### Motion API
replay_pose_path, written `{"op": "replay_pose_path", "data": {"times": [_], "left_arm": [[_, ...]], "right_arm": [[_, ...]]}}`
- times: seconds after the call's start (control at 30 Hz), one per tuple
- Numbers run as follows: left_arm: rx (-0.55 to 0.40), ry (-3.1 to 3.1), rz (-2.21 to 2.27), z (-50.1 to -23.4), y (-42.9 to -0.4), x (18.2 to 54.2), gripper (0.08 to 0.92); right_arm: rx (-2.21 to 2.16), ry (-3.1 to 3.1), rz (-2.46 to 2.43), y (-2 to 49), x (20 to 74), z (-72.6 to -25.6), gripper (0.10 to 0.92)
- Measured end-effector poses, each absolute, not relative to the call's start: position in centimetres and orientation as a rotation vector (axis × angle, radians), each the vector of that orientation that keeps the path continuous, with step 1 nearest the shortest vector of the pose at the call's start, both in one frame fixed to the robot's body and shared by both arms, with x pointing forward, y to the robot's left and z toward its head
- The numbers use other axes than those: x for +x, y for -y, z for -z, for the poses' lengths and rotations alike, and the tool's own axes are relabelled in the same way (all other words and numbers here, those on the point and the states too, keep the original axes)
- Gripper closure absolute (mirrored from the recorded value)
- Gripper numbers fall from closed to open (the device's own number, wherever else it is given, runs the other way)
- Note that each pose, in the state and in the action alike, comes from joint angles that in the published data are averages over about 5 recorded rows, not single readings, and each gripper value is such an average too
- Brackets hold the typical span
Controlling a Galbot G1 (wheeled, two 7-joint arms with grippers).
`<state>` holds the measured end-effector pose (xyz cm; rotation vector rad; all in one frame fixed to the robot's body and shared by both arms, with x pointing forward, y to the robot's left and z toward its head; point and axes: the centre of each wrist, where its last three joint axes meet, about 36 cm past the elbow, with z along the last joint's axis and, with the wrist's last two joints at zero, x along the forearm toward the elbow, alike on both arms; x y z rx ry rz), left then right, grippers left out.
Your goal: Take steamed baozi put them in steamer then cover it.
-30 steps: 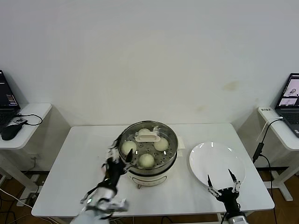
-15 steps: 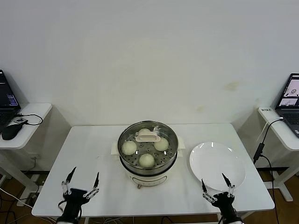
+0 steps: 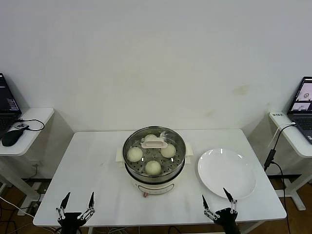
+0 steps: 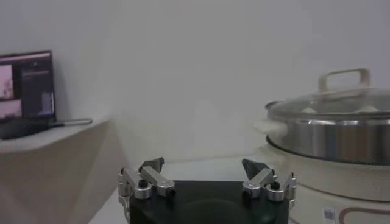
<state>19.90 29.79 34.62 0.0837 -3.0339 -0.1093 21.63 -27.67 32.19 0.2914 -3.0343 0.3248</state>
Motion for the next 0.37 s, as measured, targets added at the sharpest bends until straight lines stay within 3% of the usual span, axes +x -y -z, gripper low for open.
{"op": "replay_pose_path", "data": {"times": [0.37], "left_arm": [[0.109,3.008,0.054,-33.6,-29.5,19.0,0.177]], "right_arm": [[0.339,3.000,-0.232,26.5,20.6,-32.7,0.200]]}}
